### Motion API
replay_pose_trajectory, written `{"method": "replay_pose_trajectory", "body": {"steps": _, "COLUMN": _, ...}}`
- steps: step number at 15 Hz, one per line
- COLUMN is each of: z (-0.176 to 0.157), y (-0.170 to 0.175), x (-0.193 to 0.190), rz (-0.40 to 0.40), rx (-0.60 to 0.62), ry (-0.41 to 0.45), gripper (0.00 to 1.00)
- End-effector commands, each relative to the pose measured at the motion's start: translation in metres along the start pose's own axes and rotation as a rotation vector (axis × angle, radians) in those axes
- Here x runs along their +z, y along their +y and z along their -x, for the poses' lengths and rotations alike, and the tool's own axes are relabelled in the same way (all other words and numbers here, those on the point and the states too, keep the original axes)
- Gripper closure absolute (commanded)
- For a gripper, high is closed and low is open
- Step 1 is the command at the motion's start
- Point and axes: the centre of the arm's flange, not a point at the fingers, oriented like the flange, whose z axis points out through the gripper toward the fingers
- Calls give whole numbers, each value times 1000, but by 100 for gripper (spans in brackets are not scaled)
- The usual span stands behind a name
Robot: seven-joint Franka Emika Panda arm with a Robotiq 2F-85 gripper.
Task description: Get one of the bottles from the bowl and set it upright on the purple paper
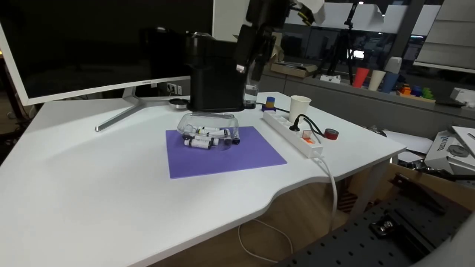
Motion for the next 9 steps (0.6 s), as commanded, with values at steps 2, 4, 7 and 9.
{"method": "replay_pose_trajectory", "body": {"steps": 2, "z": -10, "y": 18, "x": 18, "rz": -29, "rx": -39, "ry": -65, "gripper": 0}}
{"method": "replay_pose_trajectory", "body": {"steps": 4, "z": -17, "y": 28, "x": 28, "rz": -34, "rx": -49, "ry": -95, "gripper": 0}}
{"method": "replay_pose_trajectory", "body": {"steps": 7, "z": -27, "y": 40, "x": 40, "rz": 34, "rx": -84, "ry": -111, "gripper": 0}}
{"method": "replay_pose_trajectory", "body": {"steps": 9, "z": -37, "y": 50, "x": 52, "rz": 105, "rx": -136, "ry": -92, "gripper": 0}}
